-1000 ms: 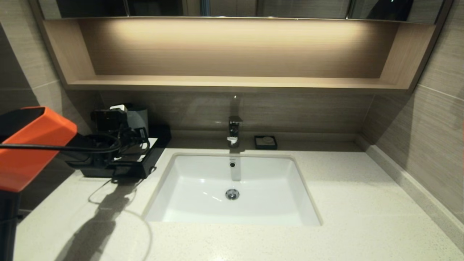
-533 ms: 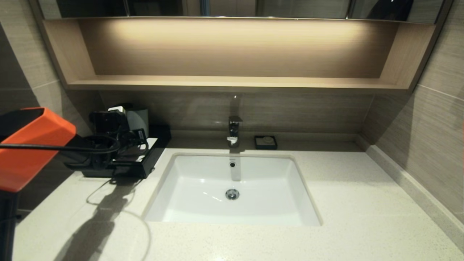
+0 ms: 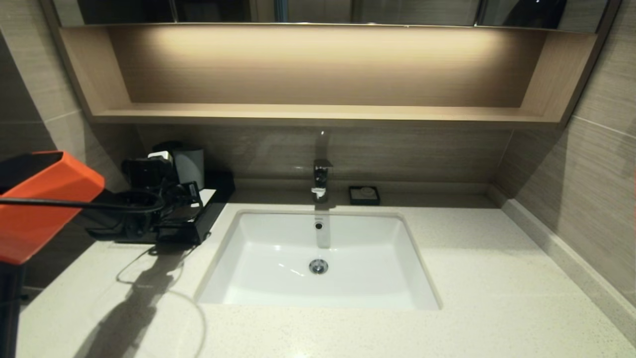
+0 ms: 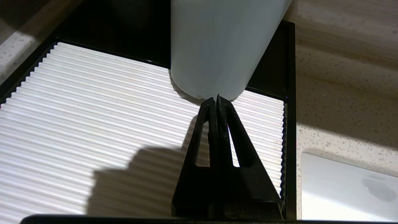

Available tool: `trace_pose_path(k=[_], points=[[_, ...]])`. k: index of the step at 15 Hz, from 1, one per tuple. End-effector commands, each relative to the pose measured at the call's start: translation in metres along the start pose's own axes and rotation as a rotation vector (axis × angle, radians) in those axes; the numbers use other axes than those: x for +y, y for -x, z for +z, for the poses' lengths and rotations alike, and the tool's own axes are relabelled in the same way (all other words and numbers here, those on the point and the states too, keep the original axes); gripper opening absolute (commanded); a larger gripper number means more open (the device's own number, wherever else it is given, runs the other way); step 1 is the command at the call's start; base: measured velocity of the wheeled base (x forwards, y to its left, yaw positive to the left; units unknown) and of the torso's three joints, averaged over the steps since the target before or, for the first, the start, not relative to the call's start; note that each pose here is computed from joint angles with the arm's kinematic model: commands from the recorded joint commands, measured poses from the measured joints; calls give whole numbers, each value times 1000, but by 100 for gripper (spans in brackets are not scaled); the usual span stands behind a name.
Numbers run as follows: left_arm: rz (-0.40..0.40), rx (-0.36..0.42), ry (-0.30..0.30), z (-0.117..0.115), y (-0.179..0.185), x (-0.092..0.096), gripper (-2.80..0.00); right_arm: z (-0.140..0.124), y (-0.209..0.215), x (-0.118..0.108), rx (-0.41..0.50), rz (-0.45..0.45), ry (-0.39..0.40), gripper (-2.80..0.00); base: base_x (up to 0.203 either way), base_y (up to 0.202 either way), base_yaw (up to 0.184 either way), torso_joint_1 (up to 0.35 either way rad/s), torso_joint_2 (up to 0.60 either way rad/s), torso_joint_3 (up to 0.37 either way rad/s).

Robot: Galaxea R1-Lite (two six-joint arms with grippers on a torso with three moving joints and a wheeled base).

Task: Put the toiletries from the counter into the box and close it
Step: Place the cup on the storage box

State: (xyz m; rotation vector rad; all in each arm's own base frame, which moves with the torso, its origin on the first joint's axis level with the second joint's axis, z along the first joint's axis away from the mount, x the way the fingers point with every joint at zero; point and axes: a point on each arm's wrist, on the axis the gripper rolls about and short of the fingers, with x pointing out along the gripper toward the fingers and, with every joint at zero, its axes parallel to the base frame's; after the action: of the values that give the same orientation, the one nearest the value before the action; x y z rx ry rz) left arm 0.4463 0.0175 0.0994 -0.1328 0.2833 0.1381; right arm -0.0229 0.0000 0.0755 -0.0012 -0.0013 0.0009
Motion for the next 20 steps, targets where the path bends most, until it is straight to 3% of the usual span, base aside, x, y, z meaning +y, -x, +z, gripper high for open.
trace_pose_path(k=[1,20], points=[[1,-4,2,-1,-3,0,-280,0,0,0,1,1,0,-280,0,0,0,0,0,0],[-3,-28,6,-7,-19,0,-280,0,0,0,0,1,0,-280,0,0,0,0,0,0]])
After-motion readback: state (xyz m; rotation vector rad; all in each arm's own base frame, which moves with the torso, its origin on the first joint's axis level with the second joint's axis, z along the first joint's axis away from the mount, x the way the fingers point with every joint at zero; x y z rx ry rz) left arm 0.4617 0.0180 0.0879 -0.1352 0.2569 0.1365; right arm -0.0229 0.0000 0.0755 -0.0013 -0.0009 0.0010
